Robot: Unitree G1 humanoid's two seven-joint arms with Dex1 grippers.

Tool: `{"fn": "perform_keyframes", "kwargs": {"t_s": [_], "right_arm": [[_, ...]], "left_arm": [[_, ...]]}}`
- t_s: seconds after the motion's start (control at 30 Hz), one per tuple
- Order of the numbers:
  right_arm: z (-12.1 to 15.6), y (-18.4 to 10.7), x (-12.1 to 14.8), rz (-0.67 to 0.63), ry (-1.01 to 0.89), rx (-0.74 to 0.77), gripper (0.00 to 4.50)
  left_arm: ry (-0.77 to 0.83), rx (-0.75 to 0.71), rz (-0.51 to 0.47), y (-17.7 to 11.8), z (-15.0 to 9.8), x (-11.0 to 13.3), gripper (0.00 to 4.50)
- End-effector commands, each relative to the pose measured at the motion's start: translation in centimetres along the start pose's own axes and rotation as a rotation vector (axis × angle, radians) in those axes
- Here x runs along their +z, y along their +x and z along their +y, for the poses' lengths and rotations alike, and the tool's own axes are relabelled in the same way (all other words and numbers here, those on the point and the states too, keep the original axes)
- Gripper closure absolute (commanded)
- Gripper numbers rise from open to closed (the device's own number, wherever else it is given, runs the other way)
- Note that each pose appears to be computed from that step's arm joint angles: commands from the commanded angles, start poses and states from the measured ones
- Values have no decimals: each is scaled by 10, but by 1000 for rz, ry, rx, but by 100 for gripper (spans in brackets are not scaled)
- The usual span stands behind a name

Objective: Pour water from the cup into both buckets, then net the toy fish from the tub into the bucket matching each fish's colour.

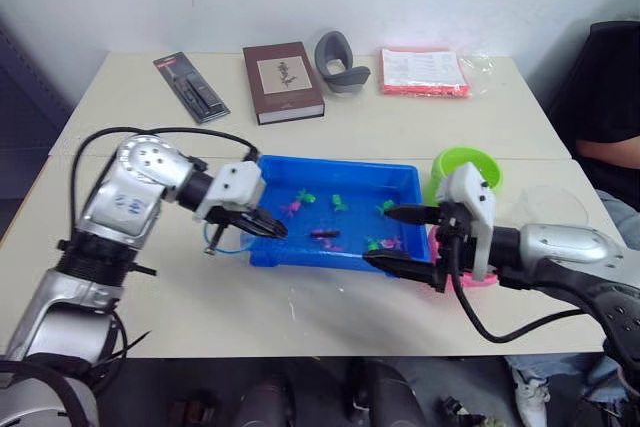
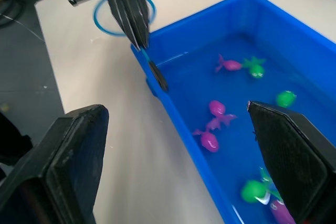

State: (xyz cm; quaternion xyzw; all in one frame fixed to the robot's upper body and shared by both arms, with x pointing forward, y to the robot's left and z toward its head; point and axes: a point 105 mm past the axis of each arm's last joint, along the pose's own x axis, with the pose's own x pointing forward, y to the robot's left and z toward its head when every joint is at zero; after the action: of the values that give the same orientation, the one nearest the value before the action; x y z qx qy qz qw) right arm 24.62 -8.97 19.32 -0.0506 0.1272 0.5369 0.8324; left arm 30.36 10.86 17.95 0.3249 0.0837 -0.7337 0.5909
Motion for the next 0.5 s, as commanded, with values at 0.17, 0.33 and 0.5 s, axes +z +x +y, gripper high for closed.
{"fn": "perform_keyframes", "kwargs": {"t_s": [0.17, 0.33, 0.5], "right_arm": [[10, 21, -4, 40, 97, 54, 0], [9, 27, 0, 17, 119, 55, 0], [12, 28, -2, 20, 140, 81, 0]], "left_arm": [[66, -29, -52, 15, 6, 22, 448], [49, -50, -67, 19, 3, 21, 448], [34, -38, -72, 19, 4, 20, 448]]}}
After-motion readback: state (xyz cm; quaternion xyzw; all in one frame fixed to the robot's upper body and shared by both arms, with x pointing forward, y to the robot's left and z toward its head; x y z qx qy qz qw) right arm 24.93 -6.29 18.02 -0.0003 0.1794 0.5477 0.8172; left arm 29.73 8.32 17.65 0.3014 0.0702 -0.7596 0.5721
